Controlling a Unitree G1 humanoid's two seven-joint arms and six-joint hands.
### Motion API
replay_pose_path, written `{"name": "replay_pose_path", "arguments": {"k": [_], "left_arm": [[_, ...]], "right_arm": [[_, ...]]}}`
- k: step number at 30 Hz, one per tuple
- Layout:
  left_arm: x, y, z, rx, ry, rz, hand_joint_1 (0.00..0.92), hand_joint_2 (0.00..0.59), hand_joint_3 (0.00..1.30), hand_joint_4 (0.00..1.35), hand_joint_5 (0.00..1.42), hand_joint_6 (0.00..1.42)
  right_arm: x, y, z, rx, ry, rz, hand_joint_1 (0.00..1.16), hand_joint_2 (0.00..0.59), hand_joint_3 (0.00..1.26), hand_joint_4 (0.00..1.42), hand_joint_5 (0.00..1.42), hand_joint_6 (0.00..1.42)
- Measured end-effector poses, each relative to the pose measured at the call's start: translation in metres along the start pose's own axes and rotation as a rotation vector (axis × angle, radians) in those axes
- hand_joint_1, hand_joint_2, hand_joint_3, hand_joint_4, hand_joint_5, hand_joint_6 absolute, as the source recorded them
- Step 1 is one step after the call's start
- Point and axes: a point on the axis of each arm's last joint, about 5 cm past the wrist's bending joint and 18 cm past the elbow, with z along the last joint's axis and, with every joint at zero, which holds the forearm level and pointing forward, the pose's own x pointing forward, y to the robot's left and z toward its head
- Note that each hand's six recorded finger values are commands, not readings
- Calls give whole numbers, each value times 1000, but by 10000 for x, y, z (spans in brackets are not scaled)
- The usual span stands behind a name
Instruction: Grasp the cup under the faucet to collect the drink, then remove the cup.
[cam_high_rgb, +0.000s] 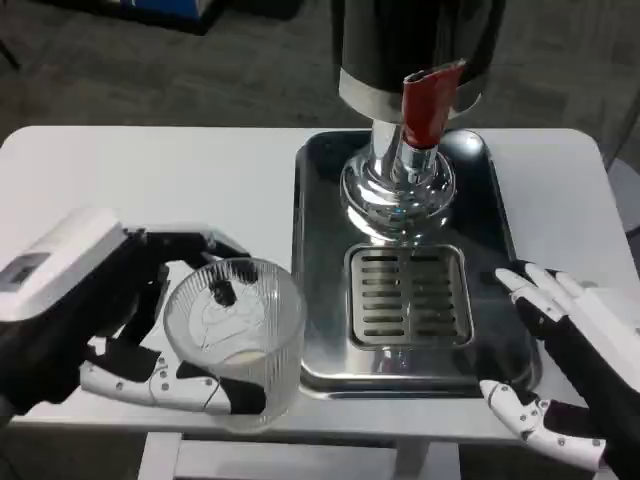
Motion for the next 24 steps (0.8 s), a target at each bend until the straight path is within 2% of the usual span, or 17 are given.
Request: {"name": "replay_pose_path", "arguments": {"k": [2,8,13,16,20,24], "left_arm": [[75,-10,-12,3,-10,10,635,0,959,1136,1278,1424],[297,-84,-62,15,-12,47,635,0,958,1125,1278,1424],[491,-231,-91,19,-17,68,635,0,958,1124,1278,1424],[620,-320,-103,22,-20,79,635,0,958,1124,1267,1424],[769,-404,-83,34,-37,79,635,0,958,1124,1265,1424],[944,-479,-48,47,-54,97,635,0,958,1124,1265,1424]], "right_arm": [[-10,-3,-20,6,14,-3,366,509,66,0,0,0],[-28,-9,-52,22,25,-14,364,508,65,0,0,0],[-47,-25,-88,35,33,-27,364,508,65,0,0,0],[-65,-41,-122,42,49,-43,364,508,65,0,0,0],[-101,-57,-170,49,72,-56,364,508,66,0,0,0],[-137,-83,-206,51,80,-63,363,508,71,0,0,0]]}}
